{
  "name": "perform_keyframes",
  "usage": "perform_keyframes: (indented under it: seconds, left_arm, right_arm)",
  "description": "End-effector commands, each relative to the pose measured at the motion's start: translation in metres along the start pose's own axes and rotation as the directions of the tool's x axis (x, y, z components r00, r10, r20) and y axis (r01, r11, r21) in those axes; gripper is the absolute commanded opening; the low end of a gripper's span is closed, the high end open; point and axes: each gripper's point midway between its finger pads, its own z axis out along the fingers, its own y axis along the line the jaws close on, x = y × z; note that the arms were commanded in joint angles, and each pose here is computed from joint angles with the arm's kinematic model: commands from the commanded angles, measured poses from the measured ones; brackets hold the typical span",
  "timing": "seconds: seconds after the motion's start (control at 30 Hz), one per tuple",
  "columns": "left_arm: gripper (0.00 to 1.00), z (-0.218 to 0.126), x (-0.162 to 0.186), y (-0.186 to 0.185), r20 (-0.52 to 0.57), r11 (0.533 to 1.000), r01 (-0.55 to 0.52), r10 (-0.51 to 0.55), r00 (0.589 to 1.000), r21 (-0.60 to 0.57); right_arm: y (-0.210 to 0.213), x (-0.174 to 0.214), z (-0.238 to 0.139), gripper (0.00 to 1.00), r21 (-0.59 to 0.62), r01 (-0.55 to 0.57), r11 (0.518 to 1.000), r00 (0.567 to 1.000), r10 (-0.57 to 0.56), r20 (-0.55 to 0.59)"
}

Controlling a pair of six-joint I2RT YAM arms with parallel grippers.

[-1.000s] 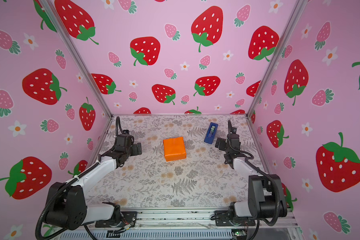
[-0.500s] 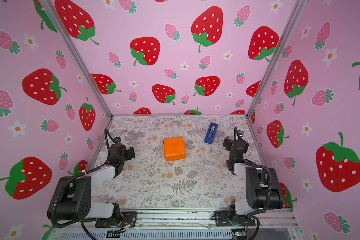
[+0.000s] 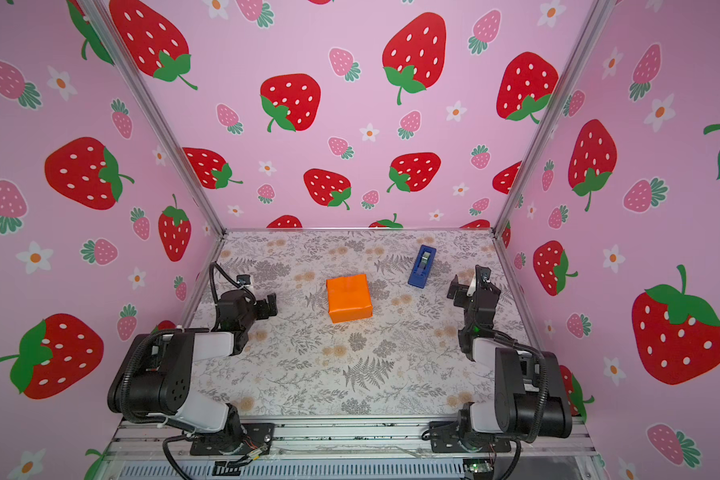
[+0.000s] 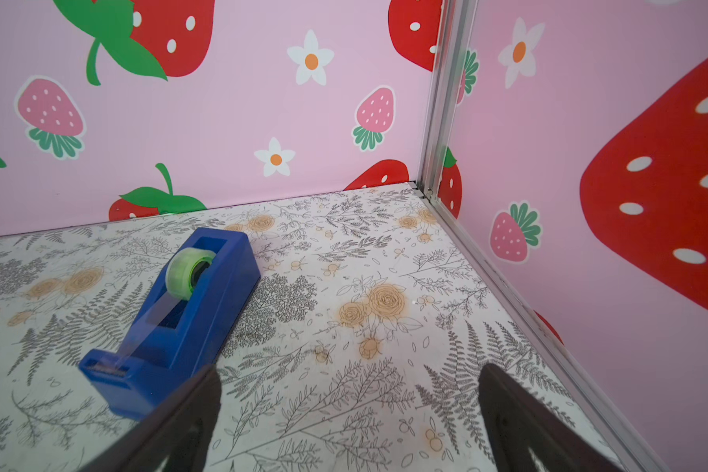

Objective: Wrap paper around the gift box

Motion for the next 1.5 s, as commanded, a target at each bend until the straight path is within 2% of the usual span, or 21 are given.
perform_keyframes:
  seconds: [0.0, 0.1, 0.27, 0.33, 0.4, 0.43, 0.5, 1.47]
  left_arm:
    - [0.99, -0.001, -0.012, -0.006, 0.055, 0.999, -0.035, 0.034, 0.998, 0.015]
    - [0.99, -0.001, -0.013, -0.005, 0.057, 0.999, -0.032, 0.031, 0.998, 0.018]
    - [0.99, -0.001, -0.012, -0.006, 0.057, 0.999, -0.037, 0.036, 0.998, 0.01]
    - [0.99, -0.001, -0.012, -0.005, 0.055, 0.999, -0.035, 0.035, 0.998, 0.009]
    - [0.99, -0.001, -0.012, -0.006, 0.056, 0.999, -0.034, 0.033, 0.998, 0.011]
    - [0.99, -0.001, -0.012, -0.005, 0.056, 0.999, -0.033, 0.033, 0.998, 0.011]
    - [0.99, -0.001, -0.013, -0.005, 0.057, 0.999, -0.033, 0.032, 0.998, 0.011]
    - [0.99, 0.0, -0.012, -0.005, 0.055, 0.999, -0.032, 0.032, 0.998, 0.013]
  right_arm:
    - [-0.005, 0.016, -0.008, 1.0, 0.019, 0.025, 1.0, 1.0, -0.025, 0.008]
    - [-0.004, 0.018, -0.016, 1.0, 0.002, 0.015, 1.0, 0.998, -0.015, 0.063]
    - [0.013, 0.024, -0.021, 1.0, -0.059, 0.074, 0.996, 0.994, -0.068, 0.09]
    - [0.012, 0.022, -0.026, 1.0, -0.058, 0.061, 0.996, 0.988, -0.052, 0.145]
    - [0.011, 0.03, -0.019, 1.0, -0.045, 0.07, 0.997, 0.995, -0.067, 0.071]
    - [0.014, 0.027, -0.017, 1.0, -0.05, 0.073, 0.996, 0.993, -0.068, 0.092]
    - [0.017, 0.033, -0.011, 1.0, -0.027, 0.104, 0.994, 0.994, -0.103, 0.046]
    - [0.02, 0.031, -0.01, 1.0, -0.025, 0.115, 0.993, 0.992, -0.114, 0.051]
